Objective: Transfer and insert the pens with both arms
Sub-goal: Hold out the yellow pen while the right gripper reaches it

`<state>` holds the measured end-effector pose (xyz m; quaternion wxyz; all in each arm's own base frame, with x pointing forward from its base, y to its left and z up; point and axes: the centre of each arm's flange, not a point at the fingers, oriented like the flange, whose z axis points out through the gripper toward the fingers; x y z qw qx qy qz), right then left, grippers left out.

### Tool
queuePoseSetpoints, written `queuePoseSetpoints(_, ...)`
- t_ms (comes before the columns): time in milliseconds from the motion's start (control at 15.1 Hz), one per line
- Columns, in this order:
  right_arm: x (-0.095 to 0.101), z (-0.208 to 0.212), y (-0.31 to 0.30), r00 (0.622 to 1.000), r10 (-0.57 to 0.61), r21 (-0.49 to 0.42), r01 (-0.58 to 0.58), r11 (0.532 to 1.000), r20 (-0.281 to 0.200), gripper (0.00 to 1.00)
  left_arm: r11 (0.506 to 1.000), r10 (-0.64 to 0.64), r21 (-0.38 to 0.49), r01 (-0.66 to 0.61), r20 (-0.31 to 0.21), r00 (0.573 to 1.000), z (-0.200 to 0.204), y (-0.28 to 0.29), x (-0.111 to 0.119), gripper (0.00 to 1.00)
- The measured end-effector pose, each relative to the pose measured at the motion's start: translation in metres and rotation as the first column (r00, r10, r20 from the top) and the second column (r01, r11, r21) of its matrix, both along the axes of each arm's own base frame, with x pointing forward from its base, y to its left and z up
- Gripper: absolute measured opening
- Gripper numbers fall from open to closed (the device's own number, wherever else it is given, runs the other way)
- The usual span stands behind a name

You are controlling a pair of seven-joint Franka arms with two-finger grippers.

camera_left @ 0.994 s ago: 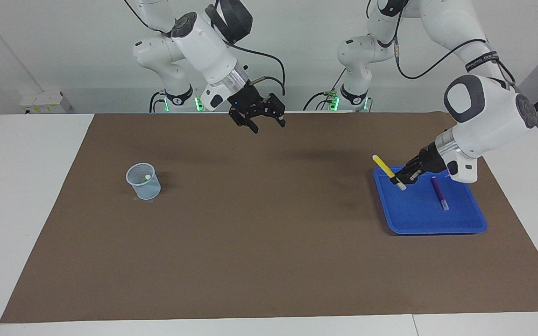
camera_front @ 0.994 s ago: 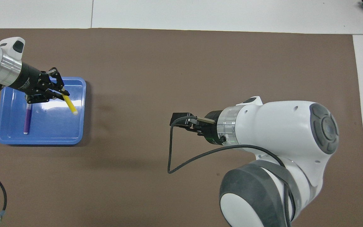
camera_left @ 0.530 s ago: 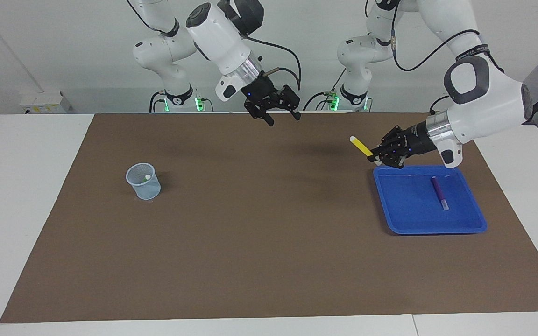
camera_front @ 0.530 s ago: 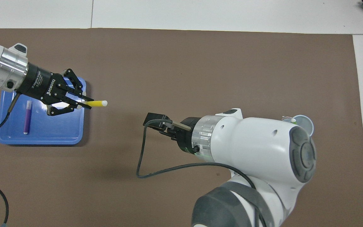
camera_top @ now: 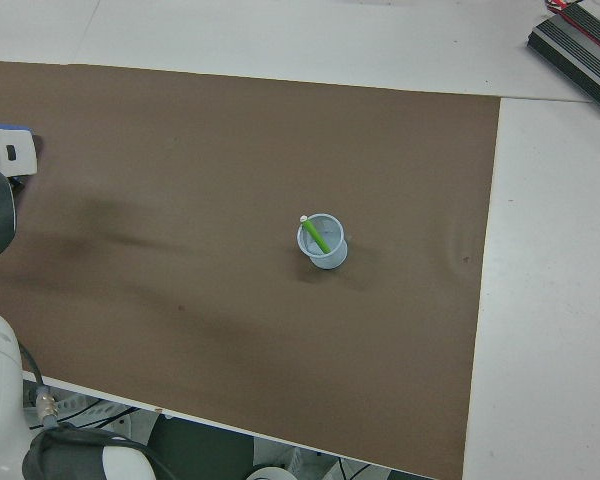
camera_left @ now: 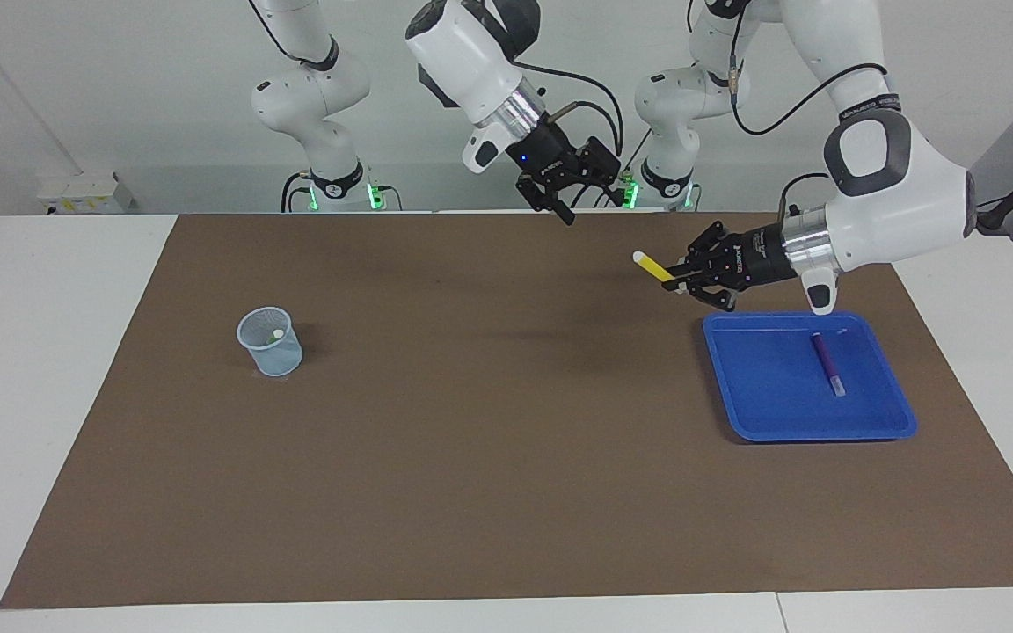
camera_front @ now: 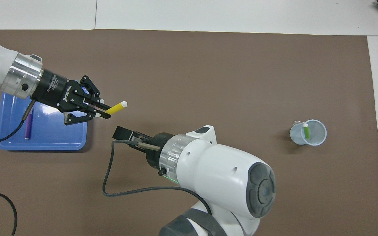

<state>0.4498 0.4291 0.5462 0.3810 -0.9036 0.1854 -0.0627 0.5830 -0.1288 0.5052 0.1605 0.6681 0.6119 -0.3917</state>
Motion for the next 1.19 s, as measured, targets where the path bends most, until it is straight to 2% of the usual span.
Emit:
queuePoseSetpoints(265,0.013,-0.005,0.014,0.999,0.028,-0.028,-0.027,0.999,0.039,1.0,1.0,-0.015,0.003,0.015,-0.033,0.999,-0.006,-0.014,-0.012,0.17)
queuePoseSetpoints(331,0.017,-0.006,0.012,0.998,0.033,-0.038,-0.031,0.999,0.051,0.92,1.0,-0.017,0.003,0.017,-0.038,0.999,-0.007,-0.015,-0.013,0.17)
queuePoseSetpoints(464,0.025,-0.009,0.006,0.997,0.042,-0.053,-0.038,0.998,0.07,0.9,1.0,-0.019,0.004,0.019,-0.044,0.999,-0.007,-0.015,-0.015,0.17)
queuePoseSetpoints(530,0.03,-0.01,0.001,0.996,0.043,-0.059,-0.039,0.998,0.077,0.84,1.0,-0.019,0.004,0.019,-0.047,0.999,-0.007,-0.015,-0.015,0.17)
queuePoseSetpoints(729,0.036,-0.012,-0.004,0.995,0.043,-0.066,-0.038,0.997,0.085,0.81,1.0,-0.01,0.009,0.011,-0.058,0.998,-0.008,-0.015,-0.016,0.17)
queuePoseSetpoints(861,0.036,-0.013,-0.004,0.996,0.044,-0.067,-0.038,0.997,0.084,0.7,1.0,-0.006,0.012,0.007,-0.067,0.998,-0.008,-0.017,-0.016,0.17)
queuePoseSetpoints(1192,0.039,-0.014,-0.007,0.996,0.036,-0.067,-0.031,0.997,0.083,0.7,1.0,0.004,0.022,-0.002,-0.091,0.996,-0.01,-0.02,-0.019,0.17)
